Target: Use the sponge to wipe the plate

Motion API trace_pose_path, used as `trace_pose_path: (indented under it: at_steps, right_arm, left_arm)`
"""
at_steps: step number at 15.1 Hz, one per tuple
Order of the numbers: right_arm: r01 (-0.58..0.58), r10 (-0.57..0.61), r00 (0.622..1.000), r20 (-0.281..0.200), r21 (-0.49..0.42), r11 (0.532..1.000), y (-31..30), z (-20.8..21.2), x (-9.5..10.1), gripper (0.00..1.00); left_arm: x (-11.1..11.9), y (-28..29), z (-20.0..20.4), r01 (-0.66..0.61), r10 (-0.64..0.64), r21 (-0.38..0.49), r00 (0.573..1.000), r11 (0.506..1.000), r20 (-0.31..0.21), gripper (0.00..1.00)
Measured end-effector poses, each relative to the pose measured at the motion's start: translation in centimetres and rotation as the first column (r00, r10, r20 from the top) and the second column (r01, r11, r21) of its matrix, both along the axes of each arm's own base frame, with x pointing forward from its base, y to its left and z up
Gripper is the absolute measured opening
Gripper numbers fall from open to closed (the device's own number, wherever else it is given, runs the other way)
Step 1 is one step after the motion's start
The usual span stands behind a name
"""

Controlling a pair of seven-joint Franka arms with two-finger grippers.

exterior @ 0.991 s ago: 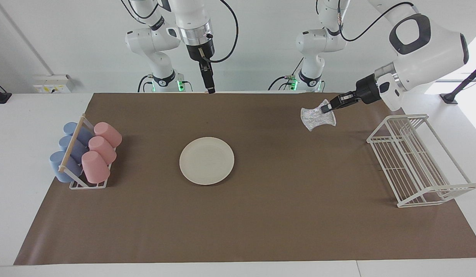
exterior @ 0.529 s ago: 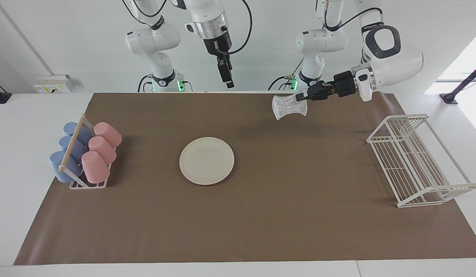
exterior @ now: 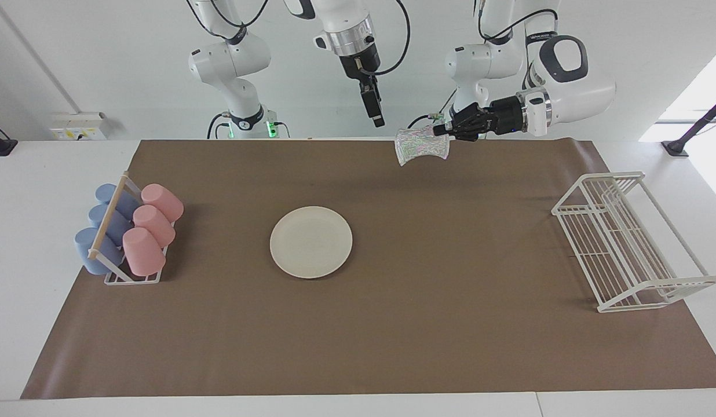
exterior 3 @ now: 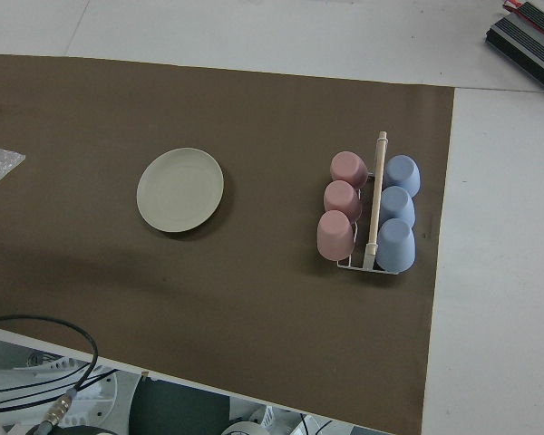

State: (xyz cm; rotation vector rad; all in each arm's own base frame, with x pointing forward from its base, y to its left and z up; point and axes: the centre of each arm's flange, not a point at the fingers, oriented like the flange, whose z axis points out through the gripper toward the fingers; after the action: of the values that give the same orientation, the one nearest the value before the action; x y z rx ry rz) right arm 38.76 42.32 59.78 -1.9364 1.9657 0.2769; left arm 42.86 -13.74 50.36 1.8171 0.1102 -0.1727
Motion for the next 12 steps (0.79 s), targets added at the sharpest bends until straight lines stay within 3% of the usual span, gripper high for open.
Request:
trace_pose_path:
  at_steps: [9, 12]
  right_arm:
    - [0.002, -0.002, 1.000, 0.011, -0.002, 1.000, -1.0, -0.5, 1.4, 0.99]
    - [-0.002, 0.002, 1.000, 0.007, -0.009, 1.000, -1.1, -0.9, 1.4, 0.88]
  left_arm:
    - [-1.7, -0.8, -0.5, 0.092, -0.088, -0.037, 0.991, 0.995, 0.098, 0.05]
    - [-1.9, -0.8, -0.5, 0.109, -0.103, -0.044, 0.987, 0.993, 0.120, 0.05]
